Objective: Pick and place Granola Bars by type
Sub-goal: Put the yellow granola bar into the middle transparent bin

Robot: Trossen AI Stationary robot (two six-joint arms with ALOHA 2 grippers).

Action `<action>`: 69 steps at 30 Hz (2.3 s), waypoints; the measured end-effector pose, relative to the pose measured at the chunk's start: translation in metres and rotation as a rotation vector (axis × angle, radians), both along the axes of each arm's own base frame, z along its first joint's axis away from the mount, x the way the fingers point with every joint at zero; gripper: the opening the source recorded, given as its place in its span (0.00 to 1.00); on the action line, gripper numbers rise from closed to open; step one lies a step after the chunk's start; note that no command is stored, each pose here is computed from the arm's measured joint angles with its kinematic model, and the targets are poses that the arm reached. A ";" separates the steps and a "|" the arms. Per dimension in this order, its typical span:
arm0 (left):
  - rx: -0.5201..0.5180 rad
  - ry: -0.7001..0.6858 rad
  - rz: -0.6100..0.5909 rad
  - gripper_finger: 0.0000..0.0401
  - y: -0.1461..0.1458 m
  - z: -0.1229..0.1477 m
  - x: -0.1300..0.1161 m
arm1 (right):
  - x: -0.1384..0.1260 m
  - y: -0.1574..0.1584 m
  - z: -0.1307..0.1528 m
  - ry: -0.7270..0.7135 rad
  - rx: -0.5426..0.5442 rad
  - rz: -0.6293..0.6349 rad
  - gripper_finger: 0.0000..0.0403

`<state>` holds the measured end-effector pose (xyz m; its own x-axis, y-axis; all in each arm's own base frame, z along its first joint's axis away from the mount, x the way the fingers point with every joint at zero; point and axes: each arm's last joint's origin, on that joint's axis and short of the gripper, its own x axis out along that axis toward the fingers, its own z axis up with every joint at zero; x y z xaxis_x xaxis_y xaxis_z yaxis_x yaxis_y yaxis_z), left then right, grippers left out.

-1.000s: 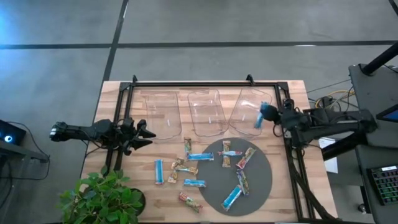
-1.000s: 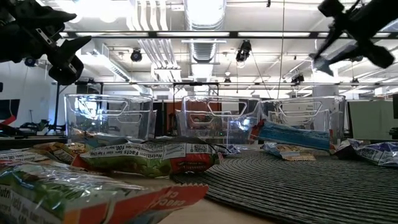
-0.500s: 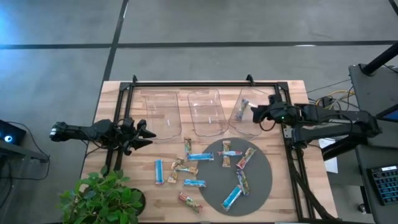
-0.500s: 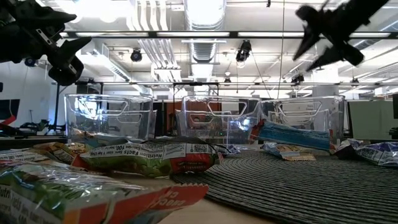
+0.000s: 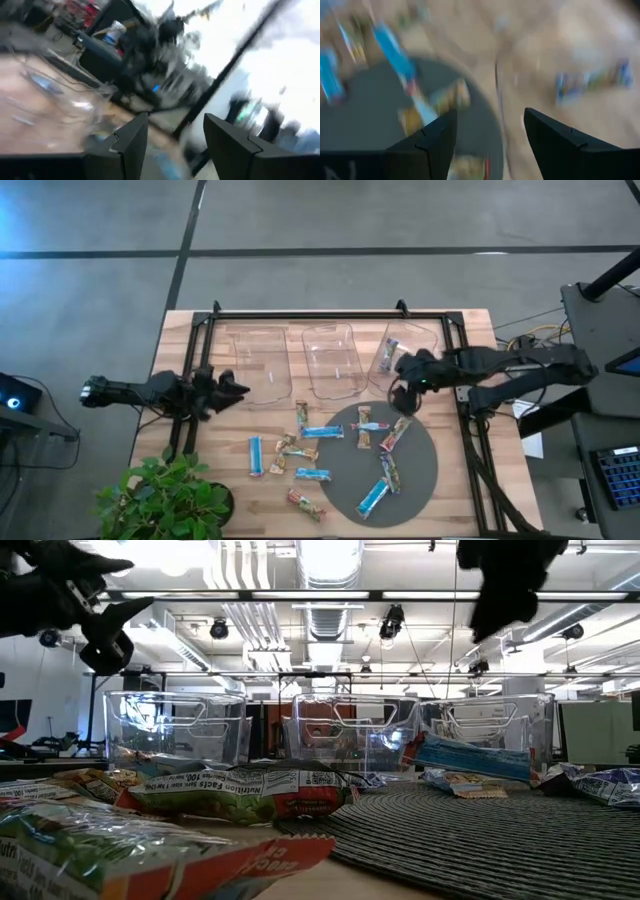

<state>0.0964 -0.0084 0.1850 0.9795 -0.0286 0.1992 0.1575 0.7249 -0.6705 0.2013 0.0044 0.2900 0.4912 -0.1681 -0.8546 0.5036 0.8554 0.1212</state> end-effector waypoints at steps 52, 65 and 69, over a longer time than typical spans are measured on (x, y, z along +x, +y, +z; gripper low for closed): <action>-0.458 -0.188 0.346 0.44 0.013 0.035 0.000 | 0.091 0.096 -0.082 0.347 -0.238 0.398 0.54; -0.198 0.648 0.261 0.40 0.003 0.084 0.021 | 0.072 0.082 -0.055 0.288 -0.192 0.284 0.54; -0.137 0.878 0.272 0.40 -0.001 0.099 0.039 | 0.070 0.082 -0.055 0.300 -0.194 0.284 0.54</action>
